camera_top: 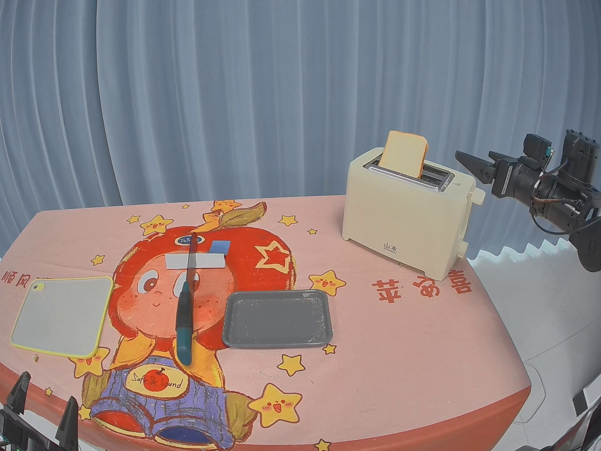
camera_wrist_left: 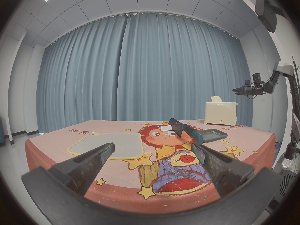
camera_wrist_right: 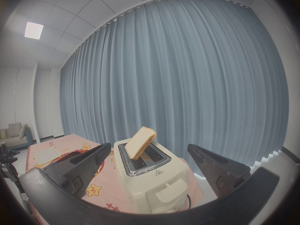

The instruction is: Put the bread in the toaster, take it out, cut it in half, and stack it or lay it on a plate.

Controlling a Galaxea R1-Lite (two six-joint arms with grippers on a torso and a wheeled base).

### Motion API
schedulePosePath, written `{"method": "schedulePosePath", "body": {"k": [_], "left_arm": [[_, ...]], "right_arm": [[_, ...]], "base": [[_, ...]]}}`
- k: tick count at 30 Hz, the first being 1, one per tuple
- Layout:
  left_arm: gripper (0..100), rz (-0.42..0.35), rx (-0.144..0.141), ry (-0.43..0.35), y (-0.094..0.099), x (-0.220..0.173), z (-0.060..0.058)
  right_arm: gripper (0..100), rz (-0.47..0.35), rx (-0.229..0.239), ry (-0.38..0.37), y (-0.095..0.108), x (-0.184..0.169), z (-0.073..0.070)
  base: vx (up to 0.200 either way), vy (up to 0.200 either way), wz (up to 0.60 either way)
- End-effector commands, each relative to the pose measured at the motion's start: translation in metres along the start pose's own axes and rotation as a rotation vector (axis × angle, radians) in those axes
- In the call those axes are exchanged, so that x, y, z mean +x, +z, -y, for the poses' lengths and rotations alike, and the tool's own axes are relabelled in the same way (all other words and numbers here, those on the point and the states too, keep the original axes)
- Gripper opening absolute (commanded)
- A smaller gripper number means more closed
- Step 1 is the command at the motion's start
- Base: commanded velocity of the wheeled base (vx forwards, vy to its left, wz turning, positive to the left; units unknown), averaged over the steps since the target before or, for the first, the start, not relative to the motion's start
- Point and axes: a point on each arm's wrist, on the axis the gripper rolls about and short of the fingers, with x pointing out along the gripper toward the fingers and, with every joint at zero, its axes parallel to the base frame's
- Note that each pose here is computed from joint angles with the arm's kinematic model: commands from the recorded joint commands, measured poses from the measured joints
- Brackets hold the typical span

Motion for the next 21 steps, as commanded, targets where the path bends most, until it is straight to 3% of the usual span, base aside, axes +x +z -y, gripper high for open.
{"method": "schedulePosePath", "body": {"k": [1,15,21], "left_arm": [[100,-0.015,0.0,0.0,-0.005,0.001,0.0],[100,-0.017,0.0,0.0,-0.005,0.001,0.0],[100,-0.015,0.0,0.0,-0.005,0.001,0.0]], "right_arm": [[100,-0.007,-0.001,0.023,0.0,0.003,0.0],[100,-0.071,0.019,0.107,0.008,0.032,-0.001],[100,-0.139,0.048,0.148,0.017,0.05,-0.006]], "base": [[0.0,0.0,0.0],[0.0,0.0,0.0],[0.0,0.0,0.0]]}}
